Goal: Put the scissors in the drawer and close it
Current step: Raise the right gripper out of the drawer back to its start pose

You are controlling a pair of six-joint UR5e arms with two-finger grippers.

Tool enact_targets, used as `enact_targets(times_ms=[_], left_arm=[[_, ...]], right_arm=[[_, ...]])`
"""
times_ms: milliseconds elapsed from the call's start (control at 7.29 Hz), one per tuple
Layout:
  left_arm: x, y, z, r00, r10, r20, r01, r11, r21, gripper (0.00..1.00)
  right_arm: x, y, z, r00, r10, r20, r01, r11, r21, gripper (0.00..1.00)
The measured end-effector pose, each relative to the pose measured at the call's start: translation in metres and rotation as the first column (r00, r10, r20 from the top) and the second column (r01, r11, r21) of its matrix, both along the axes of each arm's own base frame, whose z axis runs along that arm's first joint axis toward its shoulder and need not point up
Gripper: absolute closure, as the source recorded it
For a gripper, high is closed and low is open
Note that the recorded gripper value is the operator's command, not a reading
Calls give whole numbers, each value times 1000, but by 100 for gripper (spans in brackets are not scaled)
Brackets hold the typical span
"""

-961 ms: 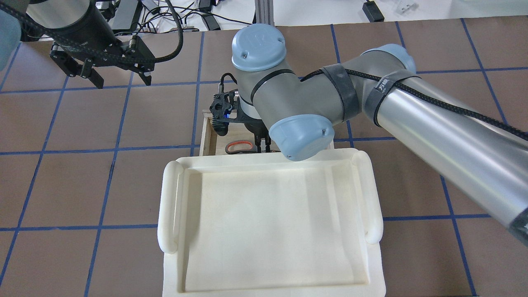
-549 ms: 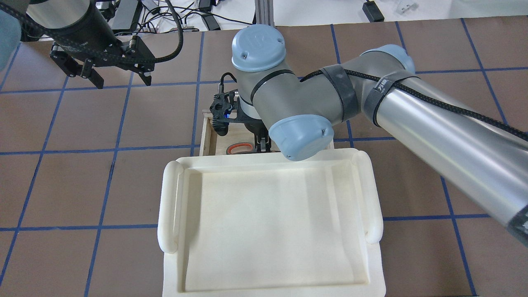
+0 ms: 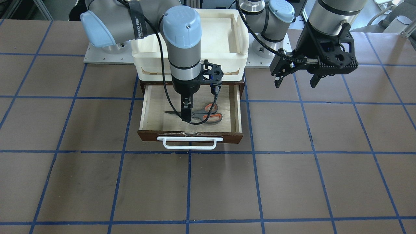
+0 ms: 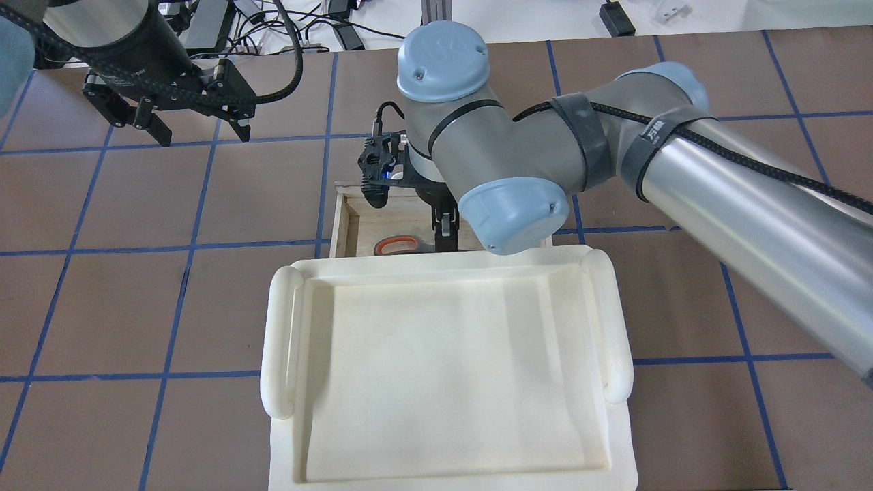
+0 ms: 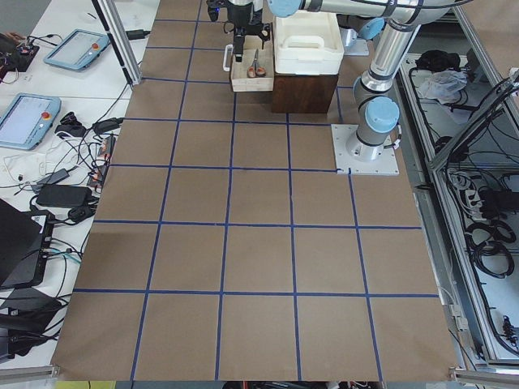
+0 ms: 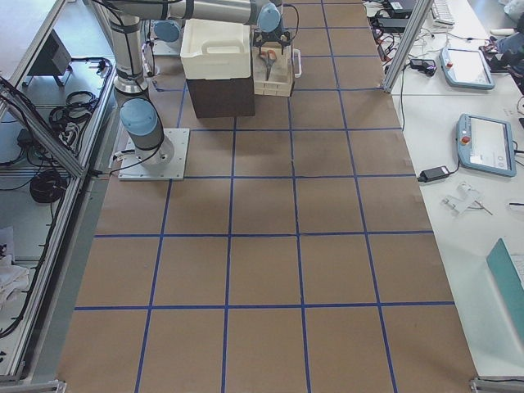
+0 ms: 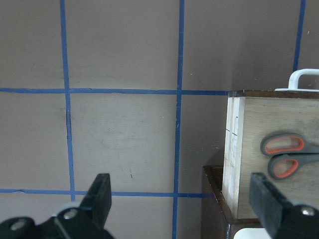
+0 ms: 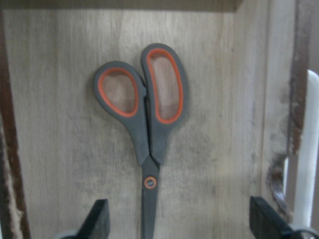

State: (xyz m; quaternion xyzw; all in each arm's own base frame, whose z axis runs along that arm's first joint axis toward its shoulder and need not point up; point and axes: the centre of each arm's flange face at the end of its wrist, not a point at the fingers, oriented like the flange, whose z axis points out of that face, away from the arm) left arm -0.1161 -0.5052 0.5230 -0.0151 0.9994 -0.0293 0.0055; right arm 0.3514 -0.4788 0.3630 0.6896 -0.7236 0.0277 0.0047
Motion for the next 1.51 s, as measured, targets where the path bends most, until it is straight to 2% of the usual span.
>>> enact_targets(times_ms=[275, 412, 549, 686, 824, 961, 1098, 1235, 1373, 1510], left_arm=[[0, 0, 0, 1000, 0, 2, 0, 1000, -1, 0], [0, 0, 1, 1000, 0, 2, 0, 1000, -1, 0], [0, 1, 1, 1000, 0, 1, 0, 1000, -1, 0], [0, 1, 0, 1000, 0, 1, 0, 1000, -1, 0], [0, 1, 0, 1000, -1, 0, 1, 1000, 0, 0], [0, 1, 0, 1000, 0, 0, 0, 1000, 0, 0], [-1, 1, 0, 1000, 0, 0, 0, 1000, -1, 0], [-1, 1, 1, 1000, 0, 0, 0, 1000, -1, 0], [-1, 1, 1, 1000, -1, 0, 1, 1000, -1, 0], [-1, 1, 0, 1000, -1, 0, 1, 1000, 0, 0]], right_arm=[[-63, -25, 27, 989, -145, 11, 145, 989, -23, 0], [-103, -33, 42, 975, -223, 16, 223, 974, -28, 0], [-140, -35, 56, 950, -312, 13, 313, 950, -13, 0], [-171, -30, 71, 900, -435, 7, 435, 900, 7, 0], [-189, -19, 89, 814, -581, 9, 581, 814, 15, 0], [-196, -7, 104, 687, -727, 16, 726, 687, 22, 0], [-198, 4, 115, 537, -843, 18, 843, 538, 35, 0], [-198, 13, 123, 390, -921, 20, 919, 391, 48, 0], [-198, 18, 129, 261, -965, 19, 963, 262, 57, 0], [-195, 22, 131, 158, -987, 12, 986, 158, 57, 0]])
